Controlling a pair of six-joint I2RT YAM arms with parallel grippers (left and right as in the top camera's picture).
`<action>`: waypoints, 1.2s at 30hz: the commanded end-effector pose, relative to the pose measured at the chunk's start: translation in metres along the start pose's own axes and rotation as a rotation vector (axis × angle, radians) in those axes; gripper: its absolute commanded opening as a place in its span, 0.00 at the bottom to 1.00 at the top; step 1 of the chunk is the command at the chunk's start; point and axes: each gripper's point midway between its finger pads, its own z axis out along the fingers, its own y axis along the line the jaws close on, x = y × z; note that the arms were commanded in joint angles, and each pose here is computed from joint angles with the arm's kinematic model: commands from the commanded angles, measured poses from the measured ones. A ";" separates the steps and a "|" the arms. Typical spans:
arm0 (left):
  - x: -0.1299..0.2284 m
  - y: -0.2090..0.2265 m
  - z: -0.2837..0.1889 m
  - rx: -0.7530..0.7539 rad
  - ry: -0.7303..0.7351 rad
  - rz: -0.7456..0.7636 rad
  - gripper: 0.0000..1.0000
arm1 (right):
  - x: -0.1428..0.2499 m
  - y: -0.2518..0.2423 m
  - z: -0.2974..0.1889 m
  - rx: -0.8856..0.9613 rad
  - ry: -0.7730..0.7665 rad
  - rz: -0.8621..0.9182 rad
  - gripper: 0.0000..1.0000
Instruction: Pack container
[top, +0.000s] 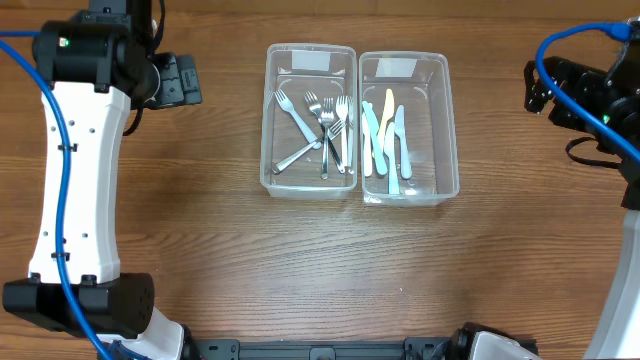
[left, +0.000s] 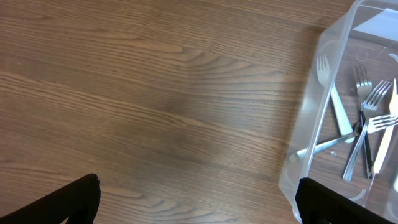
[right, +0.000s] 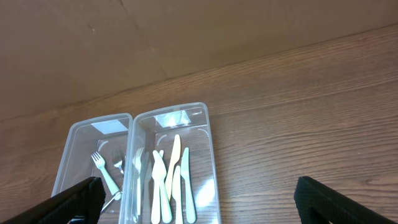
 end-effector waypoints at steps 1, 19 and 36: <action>0.002 -0.002 -0.002 0.013 0.002 0.008 1.00 | -0.007 0.000 -0.006 0.009 -0.027 -0.003 1.00; 0.002 -0.002 -0.002 0.013 0.002 0.008 1.00 | -0.007 0.001 -0.006 0.007 -0.027 -0.004 1.00; 0.002 -0.002 -0.002 0.013 0.002 0.008 1.00 | -0.005 0.057 -0.087 -0.102 -0.252 -0.112 1.00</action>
